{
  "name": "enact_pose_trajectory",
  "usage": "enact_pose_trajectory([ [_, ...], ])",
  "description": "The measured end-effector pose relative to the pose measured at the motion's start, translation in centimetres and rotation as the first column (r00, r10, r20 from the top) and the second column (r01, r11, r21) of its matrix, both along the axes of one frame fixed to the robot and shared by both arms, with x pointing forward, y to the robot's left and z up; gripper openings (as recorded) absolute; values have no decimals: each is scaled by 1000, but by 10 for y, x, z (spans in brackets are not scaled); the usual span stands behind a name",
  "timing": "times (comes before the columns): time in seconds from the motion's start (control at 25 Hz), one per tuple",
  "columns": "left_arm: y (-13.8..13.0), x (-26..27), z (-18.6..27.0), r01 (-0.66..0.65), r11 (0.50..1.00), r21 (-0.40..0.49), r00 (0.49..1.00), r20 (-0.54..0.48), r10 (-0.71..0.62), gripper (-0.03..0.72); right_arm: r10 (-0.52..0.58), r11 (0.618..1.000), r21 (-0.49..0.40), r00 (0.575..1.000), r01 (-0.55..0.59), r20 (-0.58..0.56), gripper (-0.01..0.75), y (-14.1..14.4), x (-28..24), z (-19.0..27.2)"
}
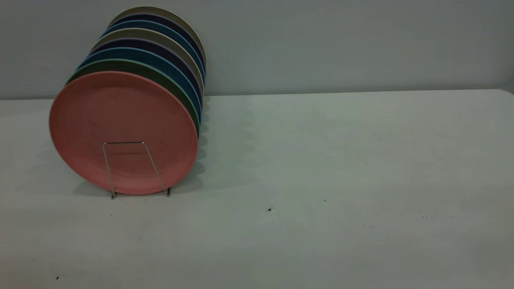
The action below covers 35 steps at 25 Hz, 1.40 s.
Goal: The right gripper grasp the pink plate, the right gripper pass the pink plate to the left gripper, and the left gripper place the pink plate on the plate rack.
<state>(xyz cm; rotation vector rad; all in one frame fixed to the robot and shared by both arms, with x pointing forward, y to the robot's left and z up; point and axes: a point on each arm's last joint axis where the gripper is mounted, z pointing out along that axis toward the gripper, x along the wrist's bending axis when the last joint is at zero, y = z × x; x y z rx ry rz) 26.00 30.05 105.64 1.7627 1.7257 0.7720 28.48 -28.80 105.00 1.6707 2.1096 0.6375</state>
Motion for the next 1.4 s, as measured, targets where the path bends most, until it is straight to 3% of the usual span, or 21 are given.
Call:
enact_pose_trajectory([
  [0.16,-1,-16,1,0,1000,4,995,98,0,474,11,1000,3,993,-11,121,428,0,-22,-7],
  [0.32,-1,-30,1,17,1000,21,984,178,-20,474,21,1000,1,958,-23,287,428,0,-44,-5],
  [0.52,0,-36,-5,68,997,32,973,217,-73,474,19,1000,2,921,-22,390,428,-1,-58,-7],
  [1.4,-6,-32,-14,103,993,-50,973,212,-90,474,19,999,24,911,-32,411,428,1,-56,-9],
])
